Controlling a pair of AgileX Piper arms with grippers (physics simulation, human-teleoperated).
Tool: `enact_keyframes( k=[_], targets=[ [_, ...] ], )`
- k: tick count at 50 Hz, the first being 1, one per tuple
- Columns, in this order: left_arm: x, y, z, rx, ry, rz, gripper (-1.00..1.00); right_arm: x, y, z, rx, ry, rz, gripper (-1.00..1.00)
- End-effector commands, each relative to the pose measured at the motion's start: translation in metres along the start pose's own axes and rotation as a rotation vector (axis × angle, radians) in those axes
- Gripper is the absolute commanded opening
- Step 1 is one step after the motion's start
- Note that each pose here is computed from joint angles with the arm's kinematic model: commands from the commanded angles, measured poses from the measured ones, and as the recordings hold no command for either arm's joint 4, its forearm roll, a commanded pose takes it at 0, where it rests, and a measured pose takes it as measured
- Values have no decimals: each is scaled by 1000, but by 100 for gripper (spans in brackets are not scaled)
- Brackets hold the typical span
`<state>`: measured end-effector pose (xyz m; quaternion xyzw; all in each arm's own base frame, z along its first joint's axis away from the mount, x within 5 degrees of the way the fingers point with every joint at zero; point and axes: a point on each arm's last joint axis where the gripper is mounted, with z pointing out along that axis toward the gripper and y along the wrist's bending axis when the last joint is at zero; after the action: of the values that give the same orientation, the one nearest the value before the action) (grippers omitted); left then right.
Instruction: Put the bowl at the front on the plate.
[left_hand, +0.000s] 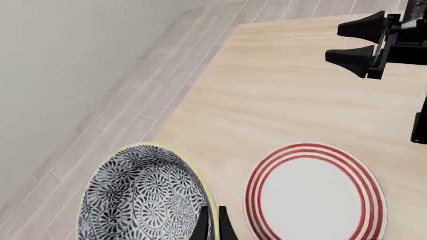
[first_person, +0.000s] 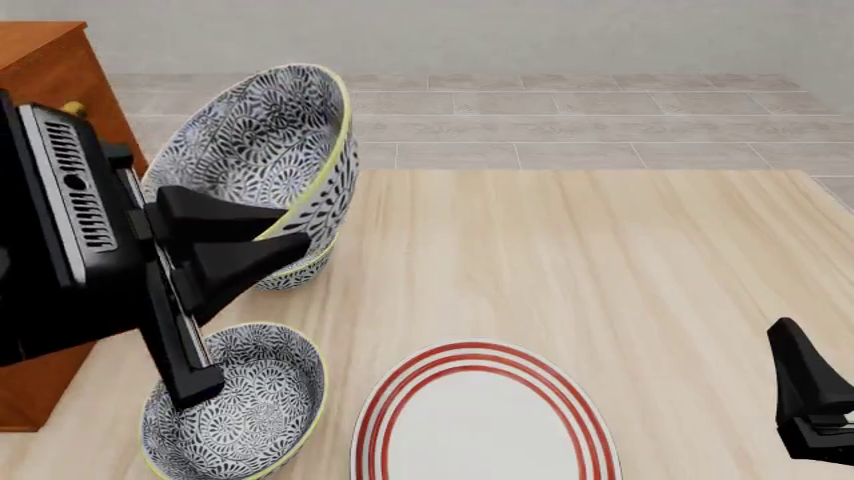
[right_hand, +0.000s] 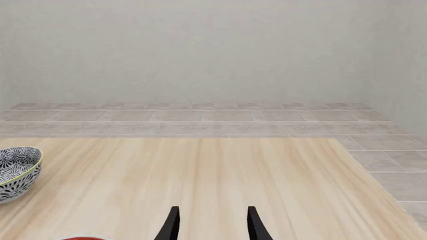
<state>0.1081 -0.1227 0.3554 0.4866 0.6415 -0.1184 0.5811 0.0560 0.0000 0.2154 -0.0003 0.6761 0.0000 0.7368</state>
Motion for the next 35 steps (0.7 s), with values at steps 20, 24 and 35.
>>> enact_keyframes(
  k=[20, 24, 35],
  targets=[
    [-19, -71, 54, 334, -23, 182, -100, 0, 0, 0, 0, 0, 0, 100],
    [-24, -80, 58, 370, -29, 199, -100, 0, 0, 0, 0, 0, 0, 100],
    [-32, -107, 63, 466, -46, 241, -100, 0, 0, 0, 0, 0, 0, 100]
  ],
)
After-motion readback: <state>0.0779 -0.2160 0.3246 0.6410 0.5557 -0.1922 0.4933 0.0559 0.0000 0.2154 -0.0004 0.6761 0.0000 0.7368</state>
